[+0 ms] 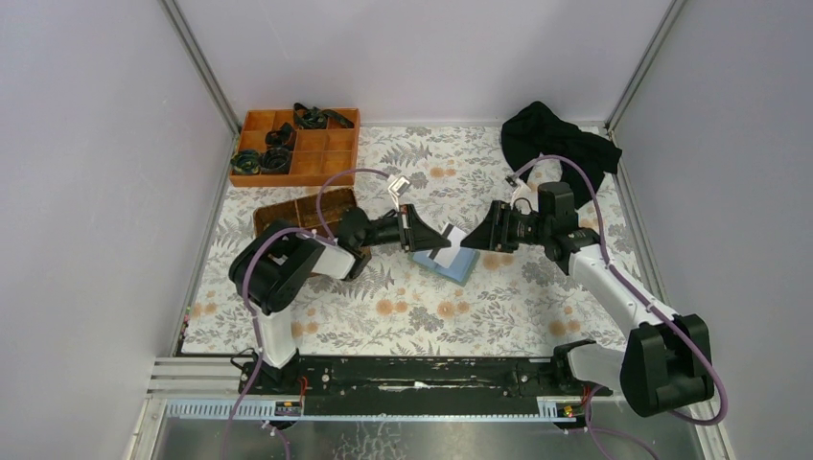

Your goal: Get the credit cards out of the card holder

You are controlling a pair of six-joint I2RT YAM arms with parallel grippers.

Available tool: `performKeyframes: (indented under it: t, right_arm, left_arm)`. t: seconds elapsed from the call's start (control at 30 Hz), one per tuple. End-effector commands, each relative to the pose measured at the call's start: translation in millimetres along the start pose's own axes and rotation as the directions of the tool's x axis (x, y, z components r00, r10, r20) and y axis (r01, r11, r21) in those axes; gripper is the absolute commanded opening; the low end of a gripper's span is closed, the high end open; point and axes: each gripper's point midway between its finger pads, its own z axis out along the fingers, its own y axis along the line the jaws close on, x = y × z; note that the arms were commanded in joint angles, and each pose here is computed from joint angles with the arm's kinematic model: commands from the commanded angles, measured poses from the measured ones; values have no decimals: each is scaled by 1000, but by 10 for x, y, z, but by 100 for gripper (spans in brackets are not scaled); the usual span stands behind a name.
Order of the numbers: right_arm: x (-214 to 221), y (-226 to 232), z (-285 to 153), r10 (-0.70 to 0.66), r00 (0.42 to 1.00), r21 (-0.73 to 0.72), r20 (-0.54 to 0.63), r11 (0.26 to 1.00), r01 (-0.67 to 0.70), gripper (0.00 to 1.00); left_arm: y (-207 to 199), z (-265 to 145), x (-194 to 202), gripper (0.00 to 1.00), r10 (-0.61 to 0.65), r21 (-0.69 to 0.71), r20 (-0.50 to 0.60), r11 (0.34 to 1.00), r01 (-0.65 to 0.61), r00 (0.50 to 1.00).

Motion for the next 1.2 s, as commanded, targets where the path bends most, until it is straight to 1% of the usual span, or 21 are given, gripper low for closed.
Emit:
performKeyframes:
  t: [0.0, 0.07, 0.1, 0.13, 0.17, 0.2, 0.23, 0.27, 0.3, 0.37, 0.43, 0.5, 0.53, 0.63, 0.7, 0.87, 0.97, 1.17]
  right_arm:
    - [-305, -229, -131, -78, 986, 218, 150, 975, 44, 62]
    - [-304, -292, -110, -73, 987, 236, 141, 971, 38, 63]
    - [-281, -315, -86, -61, 991, 233, 123, 972, 31, 63]
    - [-233, -331, -44, -39, 994, 216, 98, 976, 17, 63]
    - [-194, -334, 1, -16, 997, 190, 80, 982, 1, 63]
    - [-148, -332, 48, 7, 998, 156, 63, 988, -16, 63]
    - [-117, -326, 96, 19, 998, 118, 54, 993, -25, 63]
    - [-72, -352, 123, 43, 998, 108, 47, 993, -48, 64]
    - [-37, -366, 147, 59, 997, 94, 42, 994, -62, 64]
    - [-1, -374, 187, 72, 997, 69, 30, 995, -74, 64]
    - [23, -344, 208, 88, 996, 42, 5, 995, -89, 64]
    - [10, -304, 216, 96, 995, 21, -6, 995, -96, 65]
    - [-2, -288, 219, 95, 995, 15, -3, 995, -95, 65]
    - [-27, -285, 219, 92, 996, 14, 9, 996, -92, 65]
    - [-10, -286, 223, 94, 996, 8, 2, 996, -94, 65]
    - [49, -308, 239, 114, 993, -2, -9, 994, -114, 65]
    - [65, -326, 254, 123, 992, -1, -17, 992, -123, 66]
    - [50, -349, 282, 129, 991, -1, -23, 992, -129, 66]
  left_arm:
    - [-131, -154, -246, 0, 88, -50, 125, 995, -82, 988]
    - [34, -220, -347, 0, 101, -220, 172, 974, -61, 980]
    - [156, -282, -388, 0, 128, -334, 188, 941, -59, 974]
    - [272, -391, -439, 0, 151, -461, 216, 887, -35, 965]
    - [382, -529, -514, 0, 186, -578, 240, 816, -14, 953]
    - [499, -720, -569, 0, 204, -692, 260, 721, 34, 944]
    - [578, -929, -660, 0, 247, -782, 283, 619, 74, 927]
    - [616, -1085, -676, 0, 261, -836, 272, 540, 93, 926]
    - [649, -1235, -684, 0, 271, -881, 259, 459, 112, 927]
    - [672, -1467, -690, 0, 277, -933, 240, 332, 141, 931]
    - [670, -1638, -705, 0, 282, -955, 241, 242, 174, 929]
    - [656, -1779, -698, 0, 286, -965, 242, 171, 199, 927]
    - [650, -1869, -681, 0, 287, -968, 243, 126, 215, 926]
    - [639, -2091, -639, 0, 286, -971, 237, 31, 239, 928]
    - [625, -2207, -666, 0, 287, -967, 243, 3, 253, 926]
    - [606, -2379, -768, 0, 301, -965, 238, -29, 259, 923]
    - [684, -2406, -797, 0, 282, -967, 234, -32, 253, 930]
    - [838, -2381, -834, 0, 248, -980, 178, -40, 193, 952]
